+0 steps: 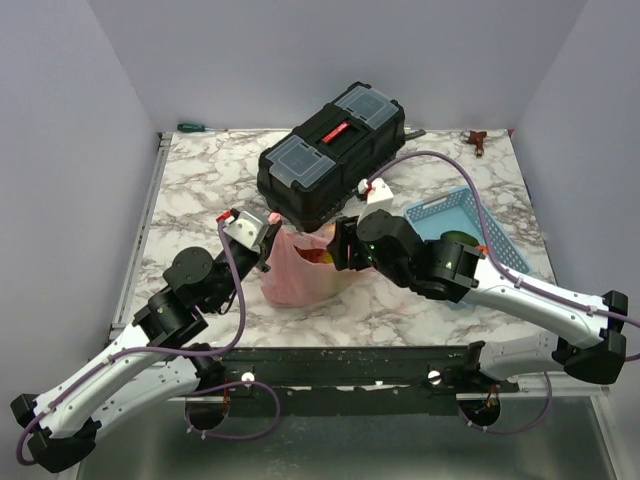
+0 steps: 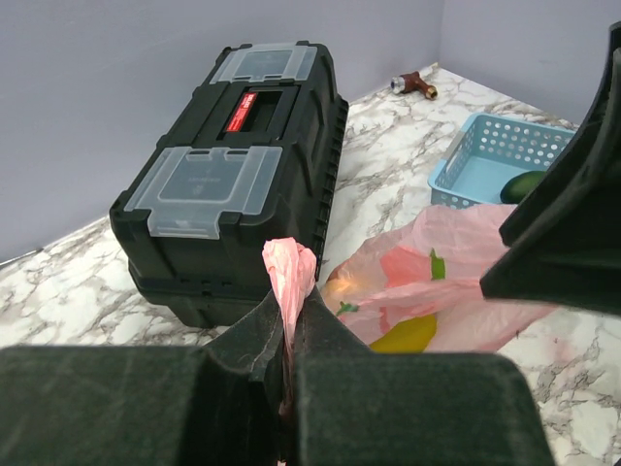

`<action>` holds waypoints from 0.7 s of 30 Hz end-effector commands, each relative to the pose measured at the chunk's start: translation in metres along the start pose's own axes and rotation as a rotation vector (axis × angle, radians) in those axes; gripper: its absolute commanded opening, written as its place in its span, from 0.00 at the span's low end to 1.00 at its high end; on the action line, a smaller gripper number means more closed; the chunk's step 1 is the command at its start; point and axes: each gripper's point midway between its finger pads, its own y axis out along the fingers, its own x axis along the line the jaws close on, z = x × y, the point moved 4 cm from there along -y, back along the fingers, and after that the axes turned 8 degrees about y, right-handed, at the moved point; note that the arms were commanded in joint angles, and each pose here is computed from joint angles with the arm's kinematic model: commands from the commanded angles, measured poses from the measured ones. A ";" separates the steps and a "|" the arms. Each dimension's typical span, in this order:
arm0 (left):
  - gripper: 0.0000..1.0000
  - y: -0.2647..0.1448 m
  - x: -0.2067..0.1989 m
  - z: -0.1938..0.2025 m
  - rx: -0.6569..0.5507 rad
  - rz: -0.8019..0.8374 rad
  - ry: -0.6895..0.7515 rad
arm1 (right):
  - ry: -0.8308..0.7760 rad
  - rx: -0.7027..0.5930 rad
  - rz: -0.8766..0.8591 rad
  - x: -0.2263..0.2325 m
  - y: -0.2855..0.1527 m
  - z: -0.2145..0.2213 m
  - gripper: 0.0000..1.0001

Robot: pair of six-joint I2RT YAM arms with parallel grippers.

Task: Take the fake fruits out of the plastic bag
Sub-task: Adjust the plastic bag at the center of the board.

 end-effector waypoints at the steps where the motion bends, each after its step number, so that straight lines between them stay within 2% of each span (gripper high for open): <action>1: 0.00 -0.002 0.001 -0.010 -0.034 0.007 -0.003 | -0.022 -0.198 0.319 -0.057 -0.020 -0.024 0.52; 4: 0.00 -0.001 0.000 -0.009 -0.031 0.006 -0.004 | -0.084 -0.251 0.462 -0.082 -0.035 -0.031 0.34; 9: 0.00 -0.004 0.012 -0.010 -0.024 -0.071 -0.009 | -0.189 -0.319 0.660 -0.115 -0.056 -0.038 0.16; 11: 0.00 -0.006 0.015 -0.010 -0.030 -0.097 -0.012 | -0.205 -0.322 0.713 -0.123 -0.063 -0.040 0.01; 16: 0.00 -0.010 0.022 -0.012 -0.046 -0.140 -0.023 | -0.193 -0.396 0.814 -0.136 -0.076 -0.063 0.01; 21: 0.00 -0.015 0.025 -0.014 -0.075 -0.151 -0.027 | -0.156 -0.417 0.850 -0.171 -0.061 -0.101 0.01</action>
